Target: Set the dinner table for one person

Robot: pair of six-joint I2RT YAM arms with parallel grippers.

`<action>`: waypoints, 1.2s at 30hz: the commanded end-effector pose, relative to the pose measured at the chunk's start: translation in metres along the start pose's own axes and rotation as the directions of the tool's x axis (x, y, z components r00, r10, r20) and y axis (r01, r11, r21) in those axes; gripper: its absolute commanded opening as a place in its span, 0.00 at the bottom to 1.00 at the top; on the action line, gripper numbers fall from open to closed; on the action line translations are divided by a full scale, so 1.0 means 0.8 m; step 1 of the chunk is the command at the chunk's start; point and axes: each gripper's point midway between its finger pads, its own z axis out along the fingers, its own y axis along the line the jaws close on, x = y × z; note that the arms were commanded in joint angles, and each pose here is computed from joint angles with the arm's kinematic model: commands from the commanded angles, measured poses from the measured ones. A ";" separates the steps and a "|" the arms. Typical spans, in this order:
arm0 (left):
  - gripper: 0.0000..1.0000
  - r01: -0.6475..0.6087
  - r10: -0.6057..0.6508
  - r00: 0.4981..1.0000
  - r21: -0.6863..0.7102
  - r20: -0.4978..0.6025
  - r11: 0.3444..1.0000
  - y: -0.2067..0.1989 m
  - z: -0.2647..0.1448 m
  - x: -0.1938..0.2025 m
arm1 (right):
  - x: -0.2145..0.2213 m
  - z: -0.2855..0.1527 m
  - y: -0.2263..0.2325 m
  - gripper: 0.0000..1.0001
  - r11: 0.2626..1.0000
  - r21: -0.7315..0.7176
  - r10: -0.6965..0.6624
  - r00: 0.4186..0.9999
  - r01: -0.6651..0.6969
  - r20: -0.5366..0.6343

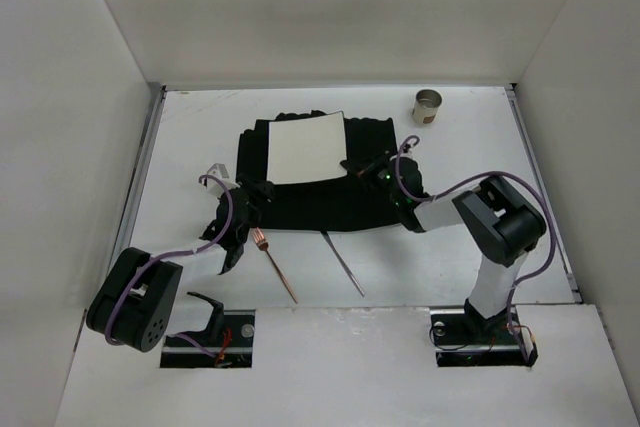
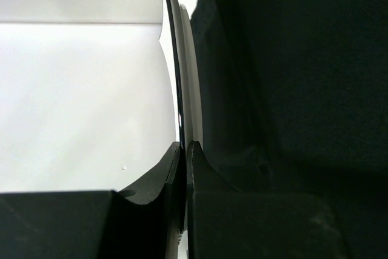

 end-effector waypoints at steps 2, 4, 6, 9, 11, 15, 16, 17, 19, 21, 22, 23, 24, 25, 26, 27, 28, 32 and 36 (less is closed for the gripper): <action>0.42 0.021 -0.022 0.999 0.026 0.033 0.999 -0.007 -0.002 -0.011 | -0.003 -0.009 0.083 0.03 0.951 -0.298 0.084 0.996 -0.081 -0.004; 0.42 0.022 -0.023 0.999 0.028 0.037 0.999 -0.008 -0.003 -0.012 | 0.000 -0.007 0.066 0.03 0.956 -0.276 0.099 0.995 -0.098 -0.010; 0.42 0.022 -0.023 0.999 0.026 0.037 0.999 -0.007 -0.003 -0.012 | 0.002 -0.006 0.050 0.03 0.963 -0.250 0.101 0.995 -0.100 -0.010; 0.42 0.021 -0.022 0.999 0.026 0.035 0.999 -0.007 -0.003 -0.011 | 0.010 -0.003 0.026 0.04 0.974 -0.199 0.100 0.994 -0.105 -0.031; 0.42 0.021 -0.022 0.999 0.029 0.034 0.999 -0.009 -0.003 -0.011 | 0.011 -0.004 0.015 0.07 0.979 -0.175 0.101 0.994 -0.105 -0.031; 0.42 0.021 -0.022 0.999 0.029 0.034 0.999 -0.009 -0.003 -0.011 | 0.009 -0.006 -0.012 0.24 0.991 -0.099 0.090 0.996 -0.093 -0.029; 0.42 0.020 -0.021 0.999 0.030 0.033 0.999 -0.009 -0.003 -0.010 | 0.007 -0.007 -0.020 0.28 0.994 -0.075 0.080 0.996 -0.082 -0.025; 0.42 0.020 -0.021 0.999 0.031 0.032 0.999 -0.009 -0.004 -0.010 | 0.007 -0.008 -0.027 0.31 0.996 -0.050 0.069 0.997 -0.070 -0.025; 0.42 0.020 -0.021 0.999 0.033 0.029 0.999 -0.011 -0.003 -0.009 | 0.007 -0.009 -0.044 0.37 0.998 0.010 0.057 0.998 -0.057 -0.034; 0.42 0.020 -0.021 0.999 0.034 0.028 0.999 -0.011 -0.004 -0.008 | 0.003 -0.011 -0.055 0.41 0.998 0.053 0.042 0.999 -0.040 -0.034; 0.42 0.019 -0.020 0.999 0.033 0.027 0.999 -0.011 -0.003 -0.008 | 0.000 -0.013 -0.058 0.43 0.997 0.073 0.031 0.999 -0.029 -0.031; 0.42 0.019 -0.020 0.999 0.033 0.027 0.999 -0.011 -0.003 -0.008 | -0.004 -0.015 -0.063 0.45 0.995 0.097 0.019 1.000 -0.017 -0.024; 0.42 0.020 -0.021 0.999 0.034 0.028 0.999 -0.011 -0.004 -0.008 | -0.007 -0.018 -0.066 0.46 0.993 0.119 0.002 1.000 0.001 -0.021; 0.42 0.020 -0.021 0.999 0.035 0.029 0.999 -0.011 -0.004 -0.009 | -0.012 -0.021 -0.069 0.47 0.989 0.143 -0.020 1.000 0.022 -0.013; 0.42 0.021 -0.022 0.999 0.035 0.031 0.999 -0.011 -0.005 -0.009 | -0.019 -0.025 -0.070 0.48 0.985 0.164 -0.049 0.999 0.048 0.001; 0.42 0.021 -0.022 0.999 0.034 0.032 0.999 -0.011 -0.005 -0.010 | -0.027 -0.029 -0.071 0.50 0.979 0.189 -0.080 0.997 0.075 0.018; 0.42 0.021 -0.022 0.999 0.033 0.035 0.999 -0.011 -0.004 -0.010 | -0.034 -0.034 -0.071 0.51 0.972 0.211 -0.116 0.993 0.107 0.032; 0.42 0.021 -0.023 0.999 0.035 0.037 0.999 -0.011 -0.005 -0.011 | -0.053 -0.056 -0.073 0.54 0.915 0.316 -0.279 0.959 0.251 0.048; 0.42 0.020 -0.022 0.999 0.033 0.035 0.999 -0.010 -0.005 -0.010 | -0.051 -0.091 -0.077 0.52 0.848 0.376 -0.403 0.915 0.374 -0.002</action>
